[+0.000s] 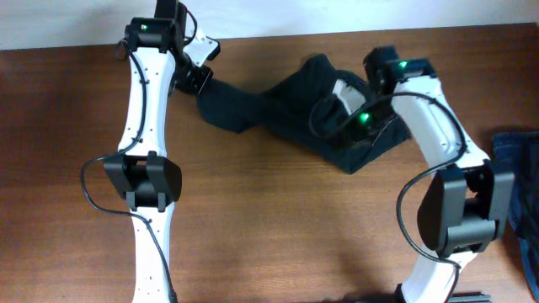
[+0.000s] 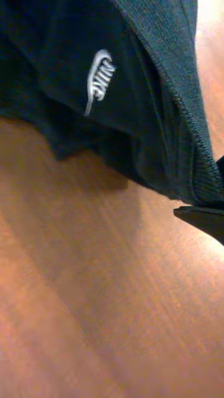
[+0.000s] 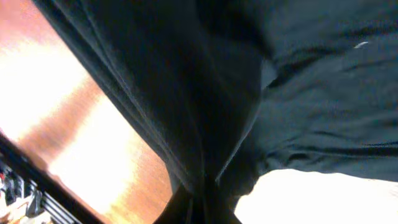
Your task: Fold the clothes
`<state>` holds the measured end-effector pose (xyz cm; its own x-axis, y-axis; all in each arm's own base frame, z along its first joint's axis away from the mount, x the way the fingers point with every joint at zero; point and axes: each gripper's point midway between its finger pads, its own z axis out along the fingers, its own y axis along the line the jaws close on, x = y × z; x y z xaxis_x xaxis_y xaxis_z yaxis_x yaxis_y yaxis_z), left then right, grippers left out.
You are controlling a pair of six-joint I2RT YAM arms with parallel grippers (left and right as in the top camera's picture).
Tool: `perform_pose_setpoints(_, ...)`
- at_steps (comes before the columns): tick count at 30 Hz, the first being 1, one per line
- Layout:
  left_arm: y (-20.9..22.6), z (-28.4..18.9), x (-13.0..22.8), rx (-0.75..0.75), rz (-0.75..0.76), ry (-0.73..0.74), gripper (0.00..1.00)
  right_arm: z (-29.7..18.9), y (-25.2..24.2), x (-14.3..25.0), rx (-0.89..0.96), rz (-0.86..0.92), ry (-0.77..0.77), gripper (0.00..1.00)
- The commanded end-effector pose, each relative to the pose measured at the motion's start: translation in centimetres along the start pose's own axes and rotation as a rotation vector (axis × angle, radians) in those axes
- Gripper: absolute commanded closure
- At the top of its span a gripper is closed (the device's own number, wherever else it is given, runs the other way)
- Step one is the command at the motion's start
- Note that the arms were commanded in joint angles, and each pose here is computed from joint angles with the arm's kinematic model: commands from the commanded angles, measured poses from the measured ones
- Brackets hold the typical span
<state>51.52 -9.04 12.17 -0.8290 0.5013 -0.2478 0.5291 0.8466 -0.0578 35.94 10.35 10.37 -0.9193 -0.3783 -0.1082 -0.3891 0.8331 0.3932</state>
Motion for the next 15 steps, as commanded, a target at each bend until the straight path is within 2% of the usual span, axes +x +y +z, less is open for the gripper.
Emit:
perform_pose_setpoints(1, 1.6, 1.2, 1.5, -0.027, -0.019, 0.060, 0.99, 2.2, -0.5, 1.8, 0.008, 0.012, 0.064, 0.96)
perform_pose_setpoints(5, 1.4, 2.4, 2.6, -0.003, -0.028, 0.116, 0.99, 4.5, -1.1, 3.1, 0.003, 0.056, 0.085, 0.95)
perform_pose_setpoints(6, 1.3, 2.9, 2.9, 0.004, -0.030, 0.131, 0.99, 5.0, -1.2, 3.5, 0.002, 0.067, 0.090, 0.92)
perform_pose_setpoints(7, 1.2, 3.1, 3.1, 0.009, -0.032, 0.141, 0.97, 5.5, -1.3, 3.8, 0.000, 0.071, 0.095, 0.87)
perform_pose_setpoints(8, 1.2, 3.3, 3.4, 0.014, -0.033, 0.153, 0.96, 5.9, -1.4, 4.1, -0.001, 0.072, 0.099, 0.76)
perform_pose_setpoints(11, 1.1, 3.7, 3.8, 0.023, -0.036, 0.172, 0.92, 6.4, -1.5, 4.5, -0.004, 0.076, 0.106, 0.61)
perform_pose_setpoints(15, 1.2, 3.8, 3.5, 0.014, -0.034, 0.161, 0.71, 5.9, -1.5, 3.8, 0.002, 0.067, 0.083, 0.44)
